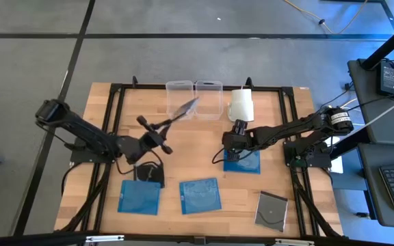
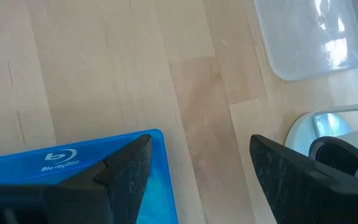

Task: Pick & place jewel cases by type
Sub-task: Put the top black CD case into the left transparent bin

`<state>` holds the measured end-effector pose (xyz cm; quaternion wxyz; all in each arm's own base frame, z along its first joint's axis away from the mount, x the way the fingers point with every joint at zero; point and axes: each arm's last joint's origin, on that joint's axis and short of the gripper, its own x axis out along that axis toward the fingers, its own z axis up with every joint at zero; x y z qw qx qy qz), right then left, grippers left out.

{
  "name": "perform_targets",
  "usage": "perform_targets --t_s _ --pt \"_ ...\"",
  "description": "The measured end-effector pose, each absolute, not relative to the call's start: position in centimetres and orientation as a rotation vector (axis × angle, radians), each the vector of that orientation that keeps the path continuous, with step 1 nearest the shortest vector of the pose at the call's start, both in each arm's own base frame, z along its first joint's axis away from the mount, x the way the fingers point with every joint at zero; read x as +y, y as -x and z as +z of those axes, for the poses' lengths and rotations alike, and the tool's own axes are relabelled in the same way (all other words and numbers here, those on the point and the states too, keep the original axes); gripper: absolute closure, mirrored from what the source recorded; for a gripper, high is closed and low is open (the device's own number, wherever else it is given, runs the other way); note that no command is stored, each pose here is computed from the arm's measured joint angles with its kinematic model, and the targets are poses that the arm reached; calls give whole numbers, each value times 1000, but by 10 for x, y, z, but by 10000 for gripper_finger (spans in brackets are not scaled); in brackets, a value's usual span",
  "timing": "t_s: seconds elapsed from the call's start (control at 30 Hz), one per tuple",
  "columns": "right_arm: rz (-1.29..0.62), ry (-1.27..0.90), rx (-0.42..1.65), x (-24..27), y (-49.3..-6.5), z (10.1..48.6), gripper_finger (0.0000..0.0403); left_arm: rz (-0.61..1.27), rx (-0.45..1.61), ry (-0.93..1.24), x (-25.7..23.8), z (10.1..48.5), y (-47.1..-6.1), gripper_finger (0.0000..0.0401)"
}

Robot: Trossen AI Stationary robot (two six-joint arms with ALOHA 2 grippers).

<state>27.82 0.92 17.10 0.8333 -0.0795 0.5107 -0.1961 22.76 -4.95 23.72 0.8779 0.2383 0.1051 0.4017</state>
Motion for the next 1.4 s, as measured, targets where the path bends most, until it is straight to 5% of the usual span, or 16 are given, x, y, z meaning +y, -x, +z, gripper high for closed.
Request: perform_targets --t_s 0.6,0.9,1.1,1.4 --pt "-428 136 1052 9 -280 170 130 729 960 -1242 32 203 -228 354" --pt "-427 133 1041 9 -281 170 130 455 1153 -1556 53 191 -231 354" --pt "-429 131 1041 9 -281 170 130 427 1244 -1601 62 180 -235 354" --pt "-428 128 1026 10 -282 171 130 624 1246 -1462 79 178 -237 354"
